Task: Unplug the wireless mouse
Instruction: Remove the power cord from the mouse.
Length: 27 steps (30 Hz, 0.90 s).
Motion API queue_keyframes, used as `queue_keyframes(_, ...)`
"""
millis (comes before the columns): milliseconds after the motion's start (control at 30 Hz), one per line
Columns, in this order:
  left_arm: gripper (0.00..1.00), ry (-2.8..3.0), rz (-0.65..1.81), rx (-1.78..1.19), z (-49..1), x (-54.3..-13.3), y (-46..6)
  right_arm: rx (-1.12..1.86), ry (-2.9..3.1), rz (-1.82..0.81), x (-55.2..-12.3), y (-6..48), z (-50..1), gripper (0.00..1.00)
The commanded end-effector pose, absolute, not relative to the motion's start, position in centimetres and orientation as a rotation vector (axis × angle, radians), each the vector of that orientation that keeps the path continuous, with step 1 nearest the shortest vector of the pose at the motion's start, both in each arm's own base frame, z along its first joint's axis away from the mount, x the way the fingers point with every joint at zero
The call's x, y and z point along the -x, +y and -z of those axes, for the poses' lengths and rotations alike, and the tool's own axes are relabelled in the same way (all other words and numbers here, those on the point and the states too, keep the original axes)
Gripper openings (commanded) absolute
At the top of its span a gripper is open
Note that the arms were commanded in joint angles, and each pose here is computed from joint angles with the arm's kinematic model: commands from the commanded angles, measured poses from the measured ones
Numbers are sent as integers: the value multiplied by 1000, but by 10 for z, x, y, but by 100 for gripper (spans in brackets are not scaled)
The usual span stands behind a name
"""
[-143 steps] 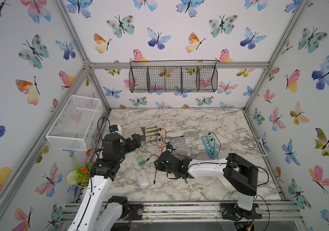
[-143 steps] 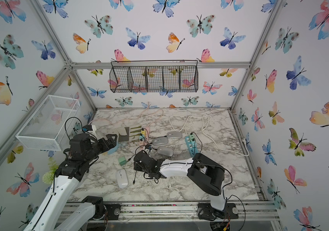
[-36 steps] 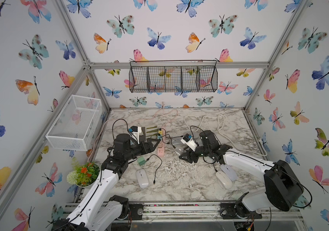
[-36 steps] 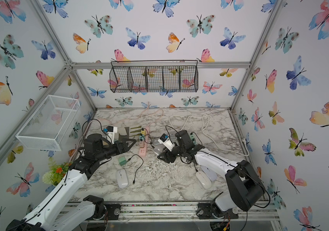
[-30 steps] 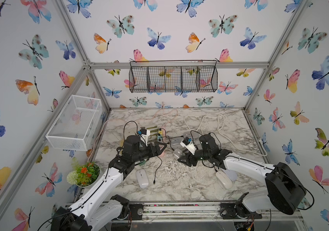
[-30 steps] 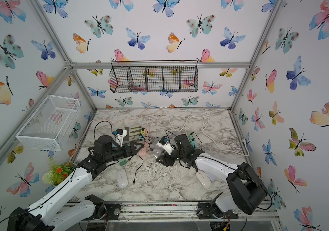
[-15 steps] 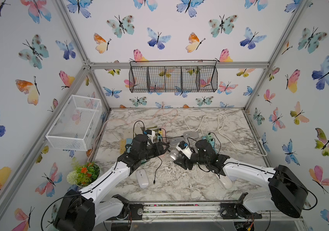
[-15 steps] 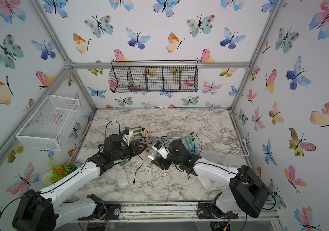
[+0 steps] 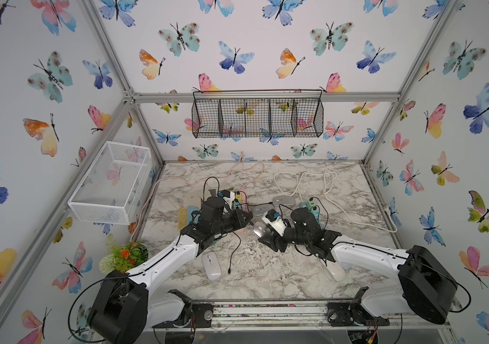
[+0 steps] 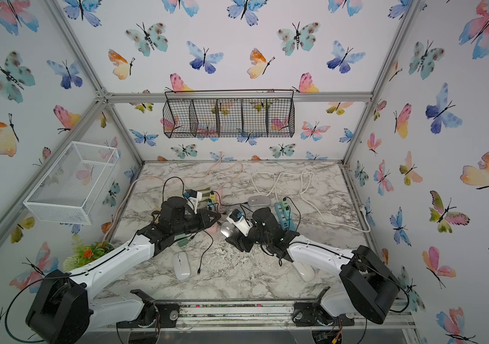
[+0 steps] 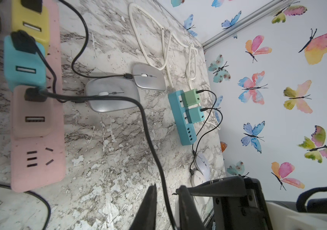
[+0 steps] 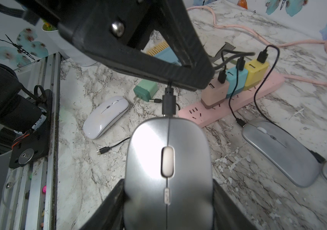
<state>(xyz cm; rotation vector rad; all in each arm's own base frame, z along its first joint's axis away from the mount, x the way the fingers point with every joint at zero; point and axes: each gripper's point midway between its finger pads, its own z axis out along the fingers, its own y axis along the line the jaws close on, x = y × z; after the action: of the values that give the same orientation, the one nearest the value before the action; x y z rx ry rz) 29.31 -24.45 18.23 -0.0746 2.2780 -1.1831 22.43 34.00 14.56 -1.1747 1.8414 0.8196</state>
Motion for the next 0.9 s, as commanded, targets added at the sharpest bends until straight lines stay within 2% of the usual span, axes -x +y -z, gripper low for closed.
queue_keyframes(0, 12, 2259, 1188, 43, -188, -295, -248, 1154, 1830, -818, -228, 342, -148, 1)
queue_keyframes(267, 0, 2256, 1167, 39, -190, -296, -246, 1127, 1874, -791, -234, 341, -141, 1)
queue_keyframes(433, 0, 2250, 1143, 26, -195, -303, -246, 1085, 1966, -745, -239, 334, -127, 1)
queue_keyframes(700, 0, 2201, 1127, 36, -213, -317, -234, 1046, 2159, -747, -212, 307, -86, 1)
queue_keyframes(867, 0, 2207, 1126, 30, -211, -317, -234, 975, 2190, -762, -207, 309, -92, 1)
